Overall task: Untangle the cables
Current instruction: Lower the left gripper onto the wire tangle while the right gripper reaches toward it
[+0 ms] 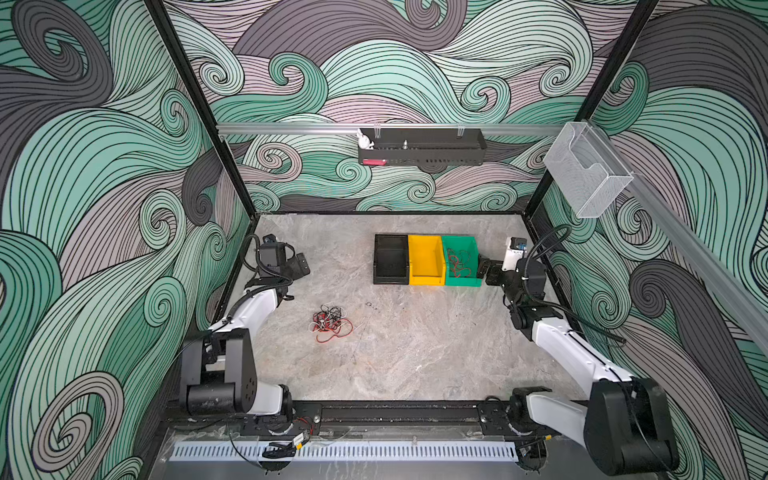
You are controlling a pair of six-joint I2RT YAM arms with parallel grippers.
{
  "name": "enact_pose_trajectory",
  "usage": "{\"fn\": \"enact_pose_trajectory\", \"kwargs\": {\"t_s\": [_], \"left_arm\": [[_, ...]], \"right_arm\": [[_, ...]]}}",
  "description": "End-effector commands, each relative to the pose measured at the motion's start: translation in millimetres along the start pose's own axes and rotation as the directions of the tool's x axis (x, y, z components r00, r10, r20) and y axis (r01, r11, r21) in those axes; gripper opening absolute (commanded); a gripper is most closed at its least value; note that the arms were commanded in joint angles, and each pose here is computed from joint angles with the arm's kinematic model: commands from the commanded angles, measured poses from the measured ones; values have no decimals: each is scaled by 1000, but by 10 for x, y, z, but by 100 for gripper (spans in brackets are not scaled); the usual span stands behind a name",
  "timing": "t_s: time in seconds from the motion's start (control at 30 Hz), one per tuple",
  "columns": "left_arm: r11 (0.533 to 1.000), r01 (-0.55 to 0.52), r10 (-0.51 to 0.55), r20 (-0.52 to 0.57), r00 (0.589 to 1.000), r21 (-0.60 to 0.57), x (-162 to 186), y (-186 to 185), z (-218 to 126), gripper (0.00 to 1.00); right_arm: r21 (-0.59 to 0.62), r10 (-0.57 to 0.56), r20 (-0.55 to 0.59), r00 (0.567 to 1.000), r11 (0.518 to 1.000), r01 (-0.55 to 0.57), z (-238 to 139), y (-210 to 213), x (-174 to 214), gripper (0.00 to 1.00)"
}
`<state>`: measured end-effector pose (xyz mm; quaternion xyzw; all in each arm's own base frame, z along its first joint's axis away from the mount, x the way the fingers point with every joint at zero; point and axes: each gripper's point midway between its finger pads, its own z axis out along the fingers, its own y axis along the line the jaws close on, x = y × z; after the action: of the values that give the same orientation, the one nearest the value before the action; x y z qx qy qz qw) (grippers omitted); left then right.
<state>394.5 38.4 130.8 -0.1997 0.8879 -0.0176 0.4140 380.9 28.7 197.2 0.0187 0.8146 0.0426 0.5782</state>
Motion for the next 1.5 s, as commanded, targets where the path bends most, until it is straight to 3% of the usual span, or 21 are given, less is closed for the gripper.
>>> {"fn": "enact_pose_trajectory", "kwargs": {"t_s": [0.0, 0.13, 0.33, 0.5, 0.77, 1.2, 1.47], "left_arm": [[987, 163, -159, -154, 975, 12, 232, -70, -267, 96], [956, 256, -210, -269, 940, 147, 464, -328, -449, 96], [951, 243, -175, -319, 932, 189, 853, -395, -713, 95], [937, 283, -198, -352, 915, 206, 1228, -444, -680, 96], [959, 188, -105, -351, 930, 212, 1544, -590, -707, 95], [979, 94, -13, -400, 916, 183, 1977, -786, -556, 57], [976, 84, 14, -439, 898, 203, 2135, -911, -512, 27]], "right_arm": [[-73, 31, -104, 994, 997, -39, -175, 185, 114, 99], [-127, 37, -149, 988, 990, -57, -359, 377, 132, 99], [-185, 54, -211, 976, 978, -94, -585, 692, 251, 98], [-265, 105, -289, 952, 946, -185, -681, 1039, 429, 97], [-358, 11, -358, 934, 922, -148, -855, 1528, 807, 94], [-464, -96, -384, 918, 880, -102, -1022, 2175, 1120, 88], [-495, -136, -405, 904, 864, -91, -965, 2501, 1306, 84]]}}
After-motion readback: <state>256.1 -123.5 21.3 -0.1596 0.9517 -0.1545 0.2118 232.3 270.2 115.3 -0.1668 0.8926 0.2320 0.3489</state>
